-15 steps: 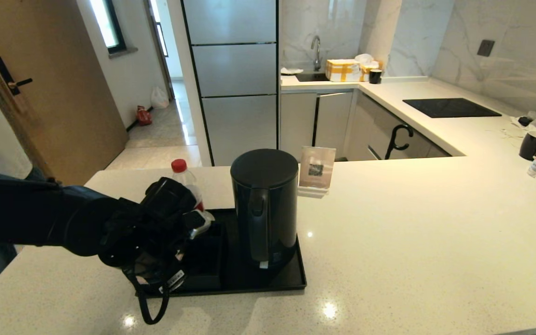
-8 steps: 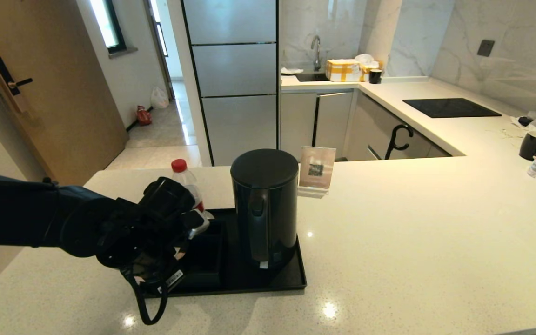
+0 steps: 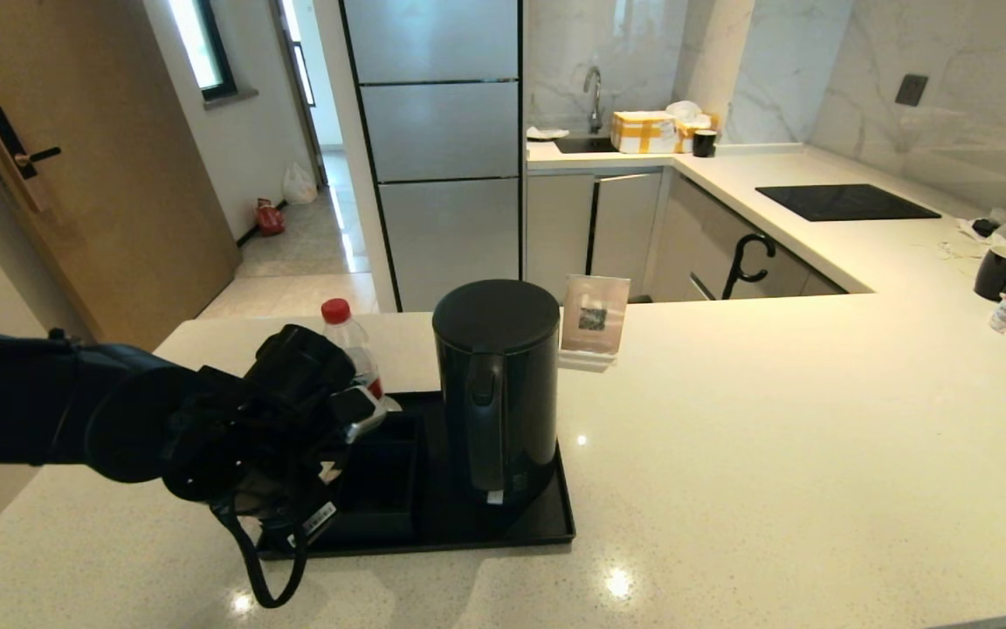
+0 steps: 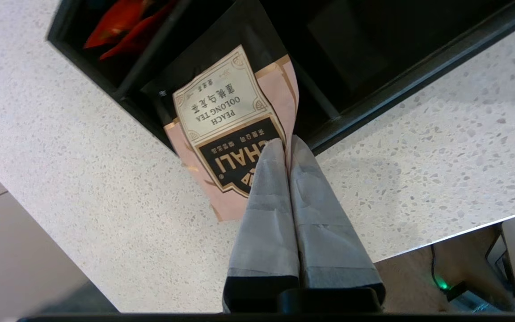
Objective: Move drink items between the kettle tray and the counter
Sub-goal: Pick up the tea bag, then place it on the left
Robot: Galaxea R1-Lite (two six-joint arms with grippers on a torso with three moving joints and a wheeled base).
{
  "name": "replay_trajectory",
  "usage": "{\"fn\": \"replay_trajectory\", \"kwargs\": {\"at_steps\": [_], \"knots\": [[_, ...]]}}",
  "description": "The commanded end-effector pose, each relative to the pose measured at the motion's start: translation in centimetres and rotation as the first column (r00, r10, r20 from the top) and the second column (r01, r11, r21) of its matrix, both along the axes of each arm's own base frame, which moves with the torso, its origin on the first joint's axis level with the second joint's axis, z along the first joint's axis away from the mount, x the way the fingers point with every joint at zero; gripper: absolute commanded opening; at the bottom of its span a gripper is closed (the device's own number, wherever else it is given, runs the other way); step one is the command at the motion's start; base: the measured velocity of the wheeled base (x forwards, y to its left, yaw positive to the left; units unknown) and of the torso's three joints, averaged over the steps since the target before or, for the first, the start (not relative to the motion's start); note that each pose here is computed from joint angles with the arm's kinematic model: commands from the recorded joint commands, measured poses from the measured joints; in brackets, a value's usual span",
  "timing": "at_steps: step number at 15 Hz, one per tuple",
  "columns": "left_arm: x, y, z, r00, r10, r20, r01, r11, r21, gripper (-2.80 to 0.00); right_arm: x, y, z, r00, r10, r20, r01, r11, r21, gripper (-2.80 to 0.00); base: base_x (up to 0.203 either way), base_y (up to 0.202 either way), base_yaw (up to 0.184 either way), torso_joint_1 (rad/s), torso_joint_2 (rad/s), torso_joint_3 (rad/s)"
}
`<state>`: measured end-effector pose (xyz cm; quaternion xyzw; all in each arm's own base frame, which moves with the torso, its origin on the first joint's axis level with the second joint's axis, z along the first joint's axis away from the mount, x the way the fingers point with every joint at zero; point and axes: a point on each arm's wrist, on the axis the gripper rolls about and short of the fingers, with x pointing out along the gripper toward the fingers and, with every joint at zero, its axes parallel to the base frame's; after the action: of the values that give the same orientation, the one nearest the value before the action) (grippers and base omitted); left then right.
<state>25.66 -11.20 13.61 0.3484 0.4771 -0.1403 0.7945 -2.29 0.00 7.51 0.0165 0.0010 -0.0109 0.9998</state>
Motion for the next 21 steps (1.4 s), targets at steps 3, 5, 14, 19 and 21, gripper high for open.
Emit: {"fn": "replay_trajectory", "kwargs": {"at_steps": [3,5,14,19,21], "knots": [[-0.8,0.4,3.3,0.991,0.052,0.120,-0.041,0.995,-0.090,-2.80,0.0,0.0,0.0,1.000,0.000,-0.002,0.000,1.000,-0.001,-2.80,0.000,0.000,0.000,0.000,0.00,0.000],[-0.8,0.4,3.3,0.991,0.052,0.120,-0.041,0.995,-0.090,-2.80,0.0,0.0,0.0,1.000,0.000,-0.002,0.000,1.000,-0.001,-2.80,0.000,0.000,0.000,0.000,0.00,0.000],[-2.4,10.5,11.2,0.664,0.695,0.276,-0.498,0.686,-0.530,-2.80,0.0,0.0,0.0,1.000,0.000,-0.002,0.000,1.000,0.001,-2.80,0.000,0.000,0.000,0.000,0.00,0.000],[-2.1,13.5,8.2,0.578,0.797,0.177,-0.639,0.577,-0.509,-2.80,0.0,0.0,0.0,1.000,0.000,-0.002,0.000,1.000,-0.001,-2.80,0.000,0.000,0.000,0.000,0.00,0.000],[-1.4,14.7,4.9,0.548,0.832,0.091,-0.716,0.522,-0.462,-2.80,0.0,0.0,0.0,1.000,0.000,-0.002,0.000,1.000,-0.001,-2.80,0.000,0.000,0.000,0.000,0.00,0.000]]}}
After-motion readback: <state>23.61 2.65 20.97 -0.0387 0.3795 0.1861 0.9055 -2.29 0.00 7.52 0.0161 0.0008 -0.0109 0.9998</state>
